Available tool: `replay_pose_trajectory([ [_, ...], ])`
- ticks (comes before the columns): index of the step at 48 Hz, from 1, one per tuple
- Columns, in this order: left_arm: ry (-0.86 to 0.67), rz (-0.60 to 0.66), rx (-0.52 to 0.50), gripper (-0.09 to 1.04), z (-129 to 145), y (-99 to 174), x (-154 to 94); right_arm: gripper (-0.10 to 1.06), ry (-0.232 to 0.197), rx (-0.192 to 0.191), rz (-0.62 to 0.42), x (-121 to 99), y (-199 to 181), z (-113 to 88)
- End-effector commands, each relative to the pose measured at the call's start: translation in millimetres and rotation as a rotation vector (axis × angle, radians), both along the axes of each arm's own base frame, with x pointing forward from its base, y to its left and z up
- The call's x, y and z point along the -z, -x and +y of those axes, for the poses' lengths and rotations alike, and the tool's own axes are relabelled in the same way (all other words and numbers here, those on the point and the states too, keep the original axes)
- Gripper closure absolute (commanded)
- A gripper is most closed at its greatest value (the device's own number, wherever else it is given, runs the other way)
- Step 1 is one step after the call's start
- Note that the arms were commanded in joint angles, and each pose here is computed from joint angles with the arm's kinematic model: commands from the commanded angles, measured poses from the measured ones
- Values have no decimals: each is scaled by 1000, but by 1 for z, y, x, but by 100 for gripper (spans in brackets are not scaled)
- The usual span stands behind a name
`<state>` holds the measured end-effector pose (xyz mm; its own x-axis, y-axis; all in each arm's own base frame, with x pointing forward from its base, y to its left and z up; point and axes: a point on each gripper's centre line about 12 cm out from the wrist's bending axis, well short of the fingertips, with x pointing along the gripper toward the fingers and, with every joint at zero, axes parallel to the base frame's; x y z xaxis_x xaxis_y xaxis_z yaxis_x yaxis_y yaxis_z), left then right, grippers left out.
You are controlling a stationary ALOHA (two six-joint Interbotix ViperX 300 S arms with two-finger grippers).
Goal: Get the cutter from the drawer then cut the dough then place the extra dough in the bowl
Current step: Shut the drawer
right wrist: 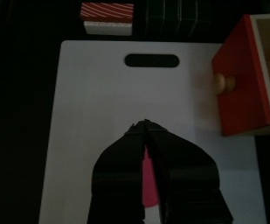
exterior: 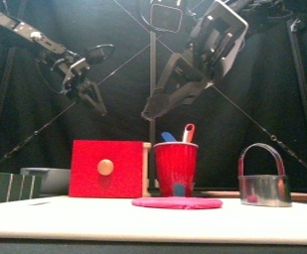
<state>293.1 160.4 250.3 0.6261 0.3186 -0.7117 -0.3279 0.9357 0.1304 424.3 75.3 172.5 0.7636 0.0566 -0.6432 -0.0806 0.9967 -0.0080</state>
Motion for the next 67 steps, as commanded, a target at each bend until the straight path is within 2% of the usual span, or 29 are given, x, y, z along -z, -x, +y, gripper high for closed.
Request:
replay_pose_trajectory([
  [1,-24,110,35,57,21,-22,7,79,9,-22,-47,-11,-13,1],
  [5,0,189,57,57,31,-34,21,79,24,-27,-41,-5,-19,-1],
  [10,19,256,82,57,42,-48,33,79,30,-8,-25,5,-30,-8],
  [22,-1,296,114,57,59,-71,40,79,40,31,-3,24,-52,-25],
  [29,-8,315,118,57,63,-73,38,79,39,50,-1,28,-58,-33],
  [35,-42,300,121,57,63,-72,22,79,40,56,0,28,-58,-36],
  [41,-80,317,115,57,71,-67,19,79,39,64,-5,26,-59,-39],
  [53,-43,379,113,57,80,-69,48,79,39,82,-4,27,-61,-48],
  [67,-35,392,117,57,79,-69,54,79,40,108,4,33,-65,-61],
])
